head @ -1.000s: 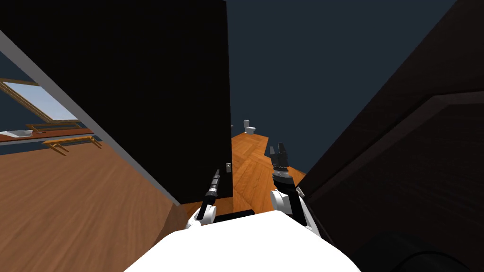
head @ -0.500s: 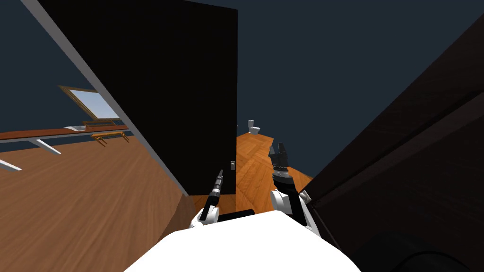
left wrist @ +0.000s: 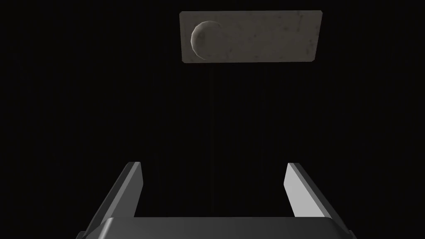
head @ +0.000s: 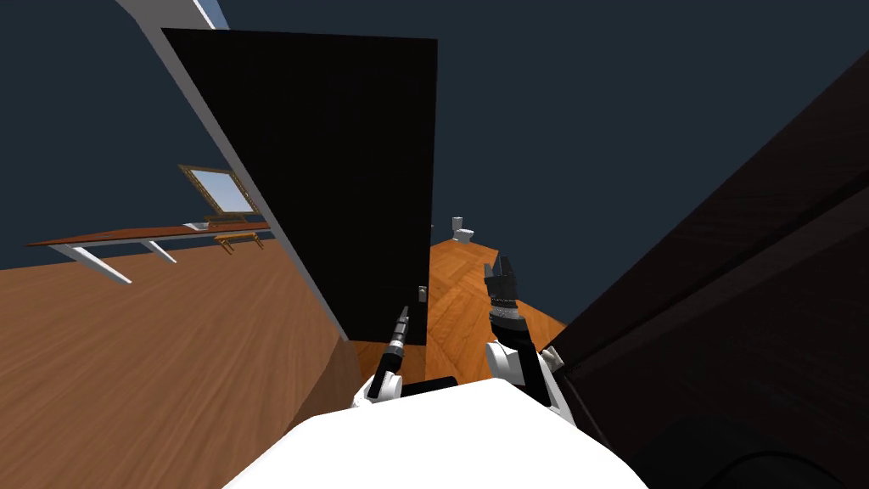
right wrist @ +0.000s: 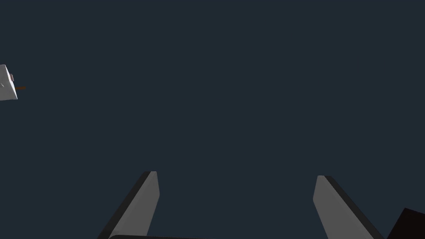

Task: Push the door open

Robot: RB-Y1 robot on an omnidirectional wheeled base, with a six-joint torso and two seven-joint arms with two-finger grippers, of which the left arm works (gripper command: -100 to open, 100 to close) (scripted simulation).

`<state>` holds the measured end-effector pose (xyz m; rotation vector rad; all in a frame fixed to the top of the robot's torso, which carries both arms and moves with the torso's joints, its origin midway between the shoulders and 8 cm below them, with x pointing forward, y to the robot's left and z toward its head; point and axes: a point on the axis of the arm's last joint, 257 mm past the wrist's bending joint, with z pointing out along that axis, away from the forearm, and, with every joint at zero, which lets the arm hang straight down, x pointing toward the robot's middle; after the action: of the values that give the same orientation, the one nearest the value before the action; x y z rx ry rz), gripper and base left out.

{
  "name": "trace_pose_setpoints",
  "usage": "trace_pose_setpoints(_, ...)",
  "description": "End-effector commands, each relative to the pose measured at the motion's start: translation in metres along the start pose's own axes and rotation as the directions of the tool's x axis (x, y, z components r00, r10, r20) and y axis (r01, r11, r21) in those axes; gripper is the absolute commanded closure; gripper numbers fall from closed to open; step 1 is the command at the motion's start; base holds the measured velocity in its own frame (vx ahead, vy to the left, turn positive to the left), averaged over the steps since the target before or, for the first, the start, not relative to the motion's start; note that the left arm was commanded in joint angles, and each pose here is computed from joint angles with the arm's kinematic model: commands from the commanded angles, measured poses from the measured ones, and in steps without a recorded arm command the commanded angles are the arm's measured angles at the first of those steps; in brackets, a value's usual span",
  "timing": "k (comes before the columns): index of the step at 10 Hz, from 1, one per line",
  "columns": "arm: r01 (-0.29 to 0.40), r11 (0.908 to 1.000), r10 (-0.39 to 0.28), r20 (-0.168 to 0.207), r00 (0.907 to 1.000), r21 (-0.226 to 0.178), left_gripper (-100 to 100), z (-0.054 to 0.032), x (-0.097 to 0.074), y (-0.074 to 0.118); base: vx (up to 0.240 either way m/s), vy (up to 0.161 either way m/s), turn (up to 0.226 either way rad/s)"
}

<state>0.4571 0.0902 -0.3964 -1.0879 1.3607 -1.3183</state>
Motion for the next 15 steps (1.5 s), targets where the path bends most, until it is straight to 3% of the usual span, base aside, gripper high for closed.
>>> trace_pose_setpoints(1, 0.005, 1.0000, -0.005, -0.007, 1.0000, 0.001, -100, -0.0014, 0.006, -0.002, -0.040, -0.036, 0.027)
trace_pose_setpoints(3, 0.033, 0.9995, -0.032, -0.033, 0.9989, 0.002, -100, -0.0026, 0.032, -0.006, -0.067, -0.091, 0.134)
trace_pose_setpoints(6, 0.033, 0.9995, -0.033, -0.032, 0.9990, 0.003, -100, -0.0025, 0.032, -0.005, -0.034, -0.056, 0.006)
trace_pose_setpoints(10, -0.016, 0.9999, 0.016, -0.022, 0.9996, -0.004, -100, -0.0042, 0.006, 0.002, 0.129, 0.085, -0.010)
trace_pose_setpoints(12, -0.033, 0.9994, 0.033, -0.015, 0.9993, -0.005, -100, -0.0040, -0.004, 0.003, 0.248, -0.027, -0.027)
trace_pose_setpoints(15, -0.010, 0.9999, 0.010, -0.012, 0.9999, 0.000, -100, -0.0009, 0.008, 0.000, 0.204, -0.110, -0.020)
